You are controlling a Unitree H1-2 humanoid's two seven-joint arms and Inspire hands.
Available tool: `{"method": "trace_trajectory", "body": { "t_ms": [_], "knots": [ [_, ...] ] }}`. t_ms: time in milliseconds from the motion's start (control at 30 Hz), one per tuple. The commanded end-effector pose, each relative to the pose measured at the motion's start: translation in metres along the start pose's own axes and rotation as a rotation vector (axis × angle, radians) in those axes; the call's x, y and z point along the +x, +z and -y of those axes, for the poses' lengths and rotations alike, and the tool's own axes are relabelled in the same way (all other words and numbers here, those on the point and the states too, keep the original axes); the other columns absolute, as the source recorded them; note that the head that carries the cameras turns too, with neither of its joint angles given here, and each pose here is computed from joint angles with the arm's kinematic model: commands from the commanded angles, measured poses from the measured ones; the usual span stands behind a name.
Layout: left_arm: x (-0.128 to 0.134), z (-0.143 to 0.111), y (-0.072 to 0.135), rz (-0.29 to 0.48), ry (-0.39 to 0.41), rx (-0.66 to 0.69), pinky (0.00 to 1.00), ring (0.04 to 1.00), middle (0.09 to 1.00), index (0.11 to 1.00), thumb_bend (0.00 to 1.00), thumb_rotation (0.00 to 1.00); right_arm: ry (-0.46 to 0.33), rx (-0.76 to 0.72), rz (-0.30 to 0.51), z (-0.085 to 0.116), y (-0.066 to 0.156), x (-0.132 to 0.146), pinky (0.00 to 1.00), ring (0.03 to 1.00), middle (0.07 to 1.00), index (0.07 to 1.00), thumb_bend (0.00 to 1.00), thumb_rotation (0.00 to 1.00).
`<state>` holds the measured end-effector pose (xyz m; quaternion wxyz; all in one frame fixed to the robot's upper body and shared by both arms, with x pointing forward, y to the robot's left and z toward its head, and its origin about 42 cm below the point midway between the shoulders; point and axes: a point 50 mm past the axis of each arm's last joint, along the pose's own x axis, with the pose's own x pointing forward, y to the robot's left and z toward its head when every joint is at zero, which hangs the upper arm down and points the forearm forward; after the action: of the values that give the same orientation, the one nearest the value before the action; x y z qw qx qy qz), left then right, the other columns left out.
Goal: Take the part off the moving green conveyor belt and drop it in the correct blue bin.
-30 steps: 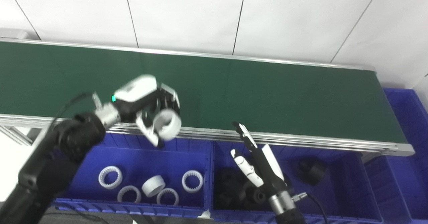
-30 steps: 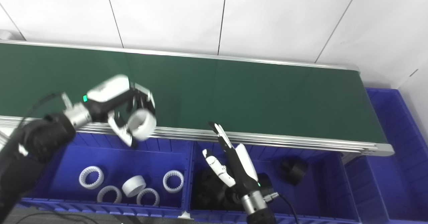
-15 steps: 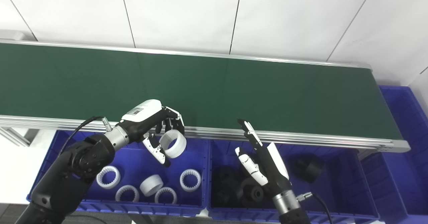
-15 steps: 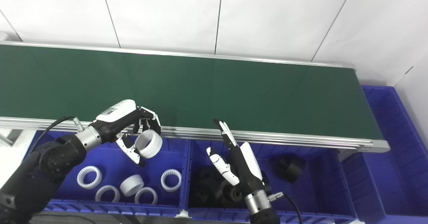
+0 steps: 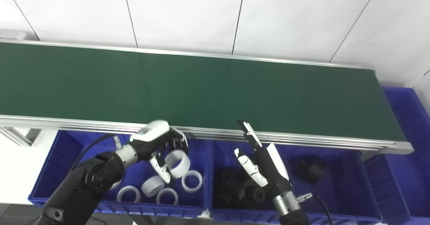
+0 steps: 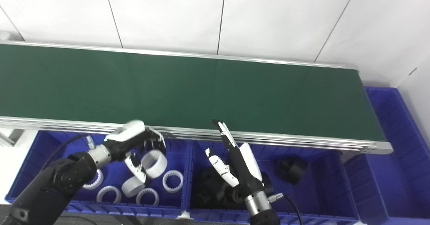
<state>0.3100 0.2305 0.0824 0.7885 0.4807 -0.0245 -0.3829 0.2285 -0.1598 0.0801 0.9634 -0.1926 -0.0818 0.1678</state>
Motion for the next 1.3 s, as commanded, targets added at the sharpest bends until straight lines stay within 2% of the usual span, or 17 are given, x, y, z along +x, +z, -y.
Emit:
{"method": "trace_trajectory", "body": {
  "t_ms": [0,133,267,400,433,467,500,533,600,667,700,800,933,1100,1233,1267],
  "knots": [
    [0.001,-0.016,-0.005,0.026,0.012,0.036,0.56,0.671,0.736,0.717,0.76,0.00,-0.020,0.006,0.036,0.002,0.011,0.004,0.93,0.965,0.990,0.967,0.37,0.97],
    [0.003,-0.011,-0.010,0.032,-0.009,0.049,0.73,0.801,0.815,0.779,0.78,0.00,-0.020,0.002,0.038,0.003,0.012,0.004,0.92,0.962,0.988,0.965,0.37,0.97],
    [0.003,-0.007,-0.012,0.032,-0.029,0.034,0.78,0.830,0.836,0.802,0.77,0.01,-0.020,0.003,0.039,0.003,0.011,0.004,0.93,0.964,0.987,0.965,0.37,0.97],
    [0.003,-0.007,-0.013,0.030,-0.048,0.022,0.80,0.857,0.868,0.840,0.74,0.09,-0.021,0.001,0.041,0.003,0.012,0.004,0.92,0.963,0.988,0.965,0.37,0.97],
    [0.003,-0.008,-0.014,0.031,-0.056,0.014,0.80,0.859,0.871,0.846,0.73,0.13,-0.020,0.001,0.039,0.002,0.011,0.004,0.92,0.963,0.989,0.966,0.37,0.97],
    [0.002,-0.009,-0.014,0.034,-0.062,0.004,0.81,0.865,0.882,0.863,0.72,0.29,-0.019,0.003,0.038,0.002,0.011,0.004,0.92,0.964,0.990,0.967,0.37,0.97],
    [0.001,-0.011,-0.013,0.041,-0.066,-0.015,0.81,0.866,0.884,0.865,0.72,0.31,-0.019,0.003,0.038,0.002,0.011,0.004,0.92,0.964,0.990,0.967,0.37,0.97],
    [-0.001,-0.012,-0.014,0.066,-0.057,-0.057,0.80,0.870,0.890,0.873,0.72,0.41,-0.019,0.003,0.037,0.001,0.011,0.004,0.92,0.964,0.990,0.967,0.37,0.97],
    [-0.003,-0.013,-0.015,0.127,-0.006,-0.177,0.77,0.851,0.884,0.877,0.75,0.60,-0.019,0.001,0.039,0.001,0.011,0.004,0.93,0.962,0.989,0.966,0.37,0.97],
    [-0.006,-0.013,-0.017,0.174,0.048,-0.262,0.75,0.834,0.875,0.875,0.75,0.68,-0.019,0.000,0.038,0.001,0.011,0.003,0.93,0.962,0.988,0.965,0.38,0.97],
    [-0.006,-0.013,-0.017,0.184,0.059,-0.277,0.74,0.829,0.871,0.873,0.75,0.69,-0.019,0.001,0.037,0.001,0.011,0.003,0.93,0.962,0.988,0.965,0.38,0.97],
    [-0.015,-0.008,-0.014,0.266,0.161,-0.395,0.80,0.876,0.914,0.898,0.72,0.72,-0.018,0.005,0.030,-0.001,0.010,0.003,0.94,0.965,0.986,0.964,0.38,0.98],
    [-0.022,0.002,-0.009,0.306,0.211,-0.483,0.87,0.946,0.973,0.952,0.65,0.72,-0.013,0.012,0.023,-0.006,0.004,0.001,0.95,0.967,0.987,0.963,0.39,0.98],
    [-0.025,0.028,-0.017,0.261,0.226,-0.590,0.93,0.991,1.000,0.996,0.63,0.79,0.005,0.015,0.009,-0.024,-0.022,-0.009,0.92,0.965,0.994,0.972,0.41,0.98],
    [-0.020,0.026,-0.019,0.257,0.245,-0.604,0.92,0.985,1.000,0.995,0.62,0.79,-0.008,0.013,0.029,-0.027,-0.026,-0.006,0.92,0.970,0.994,0.956,0.42,0.93],
    [-0.019,0.023,-0.017,0.271,0.250,-0.612,0.92,0.985,1.000,0.992,0.60,0.77,-0.012,0.010,0.036,-0.026,-0.024,-0.005,0.92,0.968,0.996,0.965,0.43,0.96]
  ]
}}
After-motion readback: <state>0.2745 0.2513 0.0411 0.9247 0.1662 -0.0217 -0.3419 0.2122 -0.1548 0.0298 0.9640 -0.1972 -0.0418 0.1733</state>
